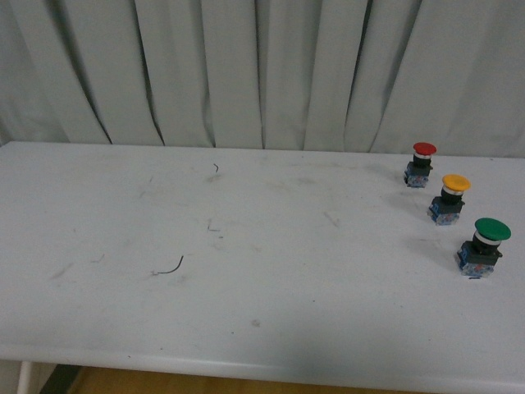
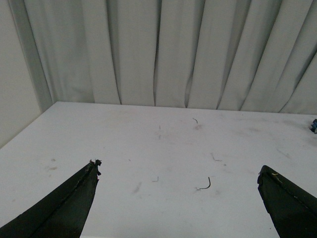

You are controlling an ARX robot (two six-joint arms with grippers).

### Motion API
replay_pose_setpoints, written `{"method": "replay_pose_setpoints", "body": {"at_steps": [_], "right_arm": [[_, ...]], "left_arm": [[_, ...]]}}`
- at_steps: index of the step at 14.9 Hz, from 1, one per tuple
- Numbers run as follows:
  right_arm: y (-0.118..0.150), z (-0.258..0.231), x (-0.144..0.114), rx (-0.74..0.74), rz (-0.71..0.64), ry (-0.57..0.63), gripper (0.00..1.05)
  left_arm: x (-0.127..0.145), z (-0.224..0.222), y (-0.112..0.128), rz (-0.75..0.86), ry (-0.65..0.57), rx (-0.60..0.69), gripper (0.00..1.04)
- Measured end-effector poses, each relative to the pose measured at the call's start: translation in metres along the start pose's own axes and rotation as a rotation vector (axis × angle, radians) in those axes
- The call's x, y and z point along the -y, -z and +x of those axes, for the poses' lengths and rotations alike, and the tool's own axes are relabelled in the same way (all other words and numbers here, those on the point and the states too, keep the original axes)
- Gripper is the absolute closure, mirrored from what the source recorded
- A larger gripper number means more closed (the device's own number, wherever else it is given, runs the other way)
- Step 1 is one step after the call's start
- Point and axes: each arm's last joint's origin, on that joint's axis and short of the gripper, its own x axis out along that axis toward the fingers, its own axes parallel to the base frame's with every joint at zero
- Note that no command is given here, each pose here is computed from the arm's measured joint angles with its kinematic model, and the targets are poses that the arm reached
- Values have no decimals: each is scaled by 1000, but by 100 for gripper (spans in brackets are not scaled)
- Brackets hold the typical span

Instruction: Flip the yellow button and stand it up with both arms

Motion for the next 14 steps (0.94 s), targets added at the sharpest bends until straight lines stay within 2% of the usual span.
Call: {"method": "replay_pose_setpoints", "body": {"at_steps": [8,9,14], "right_arm": [[0,0,0,0,0,0,5],[0,0,0,0,0,0,7],[0,0,0,0,0,0,6]], "left_arm": [[0,0,0,0,0,0,7],[0,0,0,0,0,0,7],[0,0,0,0,0,0,7]]}}
